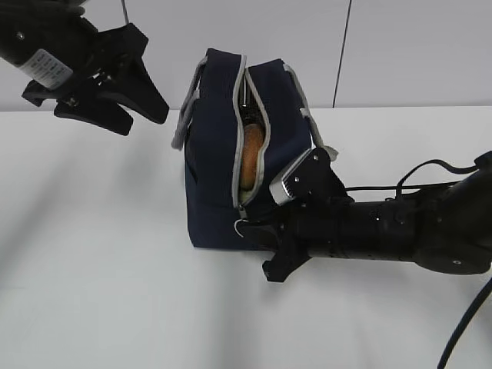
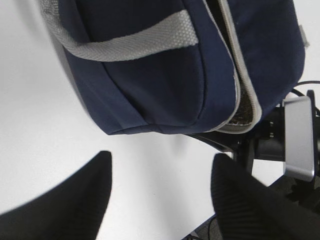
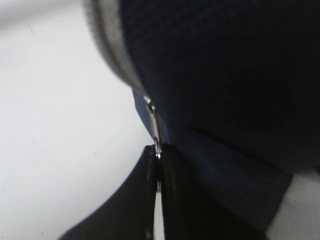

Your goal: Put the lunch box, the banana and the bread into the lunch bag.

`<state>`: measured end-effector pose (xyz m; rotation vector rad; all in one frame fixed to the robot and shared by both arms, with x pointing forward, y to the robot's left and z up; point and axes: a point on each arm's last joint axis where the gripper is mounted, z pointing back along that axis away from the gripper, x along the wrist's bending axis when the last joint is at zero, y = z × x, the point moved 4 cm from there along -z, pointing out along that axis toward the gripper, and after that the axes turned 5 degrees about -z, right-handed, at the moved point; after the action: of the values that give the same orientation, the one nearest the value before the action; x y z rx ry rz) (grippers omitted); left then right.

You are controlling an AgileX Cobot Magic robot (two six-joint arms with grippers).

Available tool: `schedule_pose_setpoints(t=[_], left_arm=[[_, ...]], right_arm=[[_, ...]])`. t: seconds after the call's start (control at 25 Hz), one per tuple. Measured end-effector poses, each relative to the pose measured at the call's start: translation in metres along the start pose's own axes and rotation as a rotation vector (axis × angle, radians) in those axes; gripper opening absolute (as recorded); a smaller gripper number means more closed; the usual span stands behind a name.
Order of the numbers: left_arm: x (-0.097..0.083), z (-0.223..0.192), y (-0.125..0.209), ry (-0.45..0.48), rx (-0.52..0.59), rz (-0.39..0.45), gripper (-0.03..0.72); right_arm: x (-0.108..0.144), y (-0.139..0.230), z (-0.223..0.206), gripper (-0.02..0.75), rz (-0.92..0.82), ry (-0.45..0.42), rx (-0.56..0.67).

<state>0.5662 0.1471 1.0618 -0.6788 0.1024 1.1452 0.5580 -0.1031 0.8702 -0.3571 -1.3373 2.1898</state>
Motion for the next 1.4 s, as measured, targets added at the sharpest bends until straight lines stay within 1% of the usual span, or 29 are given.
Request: schedule_pose_setpoints(t=[0.16,0.28,0.68,1.2,1.4], left_arm=[[0.000,0.000,0.000,0.000,0.000,0.000,0.435],[0.000,0.000,0.000,0.000,0.000,0.000,0.435],[0.000,0.000,0.000,0.000,0.000,0.000,0.435],[0.000,0.000,0.000,0.000,0.000,0.000,0.435],[0.000,0.000,0.000,0.000,0.000,0.000,0.435]], right_arm=[[-0.007,0.002,-0.012,-0.015,-0.007,0.004,-0.003],[-0.009,0.007,-0.020,-0.015,-0.017,-0.010,-0.008],[-0.009,0.006,-0.022,-0.012,-0.019,-0.015,-0.020],[-0.009,0.006,-0.022,0.037,-0.018,-0.014,-0.019],[-0.009,0.008,-0.023,0.041,-0.021,-0.016,-0.014]])
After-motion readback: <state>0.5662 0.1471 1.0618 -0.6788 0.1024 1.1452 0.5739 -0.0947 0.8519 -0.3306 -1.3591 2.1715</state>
